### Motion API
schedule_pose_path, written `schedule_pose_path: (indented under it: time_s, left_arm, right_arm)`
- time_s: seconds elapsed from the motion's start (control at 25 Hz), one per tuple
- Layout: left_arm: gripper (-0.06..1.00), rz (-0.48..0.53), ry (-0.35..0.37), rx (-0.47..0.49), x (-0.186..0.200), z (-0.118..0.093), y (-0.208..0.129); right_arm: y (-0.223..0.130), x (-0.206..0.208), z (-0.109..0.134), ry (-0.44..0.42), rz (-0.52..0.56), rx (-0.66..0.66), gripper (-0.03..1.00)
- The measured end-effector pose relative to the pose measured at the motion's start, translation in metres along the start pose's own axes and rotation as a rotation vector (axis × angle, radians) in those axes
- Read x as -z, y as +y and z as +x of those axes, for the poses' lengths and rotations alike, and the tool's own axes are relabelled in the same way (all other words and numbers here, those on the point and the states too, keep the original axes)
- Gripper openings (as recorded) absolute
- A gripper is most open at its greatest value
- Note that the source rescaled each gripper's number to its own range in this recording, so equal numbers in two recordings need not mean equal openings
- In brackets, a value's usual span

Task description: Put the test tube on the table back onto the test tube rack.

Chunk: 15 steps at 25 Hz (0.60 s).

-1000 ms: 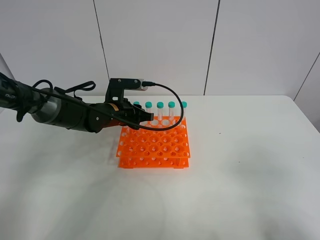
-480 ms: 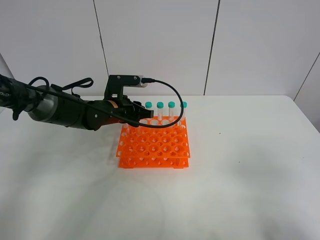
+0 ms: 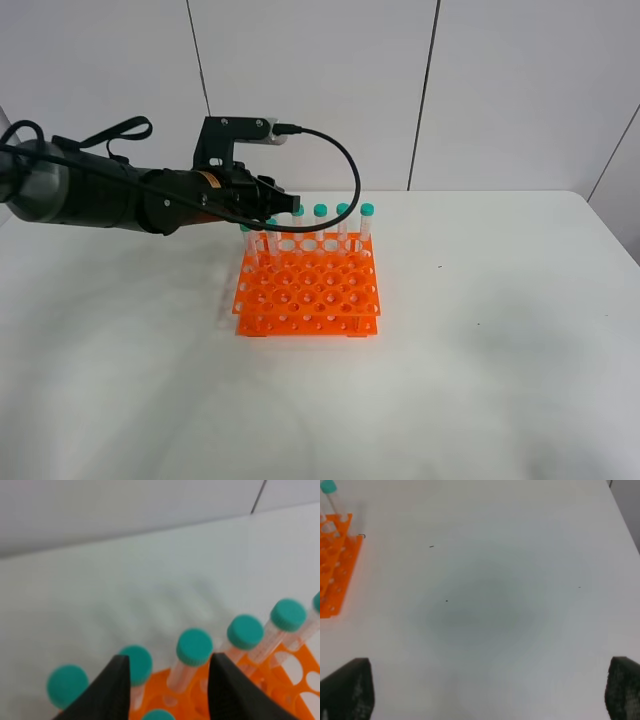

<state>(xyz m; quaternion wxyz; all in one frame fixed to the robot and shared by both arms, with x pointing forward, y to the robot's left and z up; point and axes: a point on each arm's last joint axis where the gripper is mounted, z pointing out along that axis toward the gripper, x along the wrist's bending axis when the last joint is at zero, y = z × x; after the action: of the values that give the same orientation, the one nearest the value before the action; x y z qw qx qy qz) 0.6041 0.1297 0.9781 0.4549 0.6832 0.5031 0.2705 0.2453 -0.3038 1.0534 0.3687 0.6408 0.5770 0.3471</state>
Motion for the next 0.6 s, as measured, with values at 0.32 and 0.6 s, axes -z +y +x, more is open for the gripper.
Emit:
schedule_pose_path:
  time_s: [0.32,0.6]
  left_arm:
    - [0.23,-0.032,0.044,-0.001,0.032,0.024,0.032]
    - [0.23,0.018,0.126,0.052,0.059,0.064,0.045]
  right_arm:
    - [0.0,0.0,0.0,0.0,0.0,0.0,1.0]
    - [0.0,0.0,0.0,0.0,0.0,0.0,1.0]
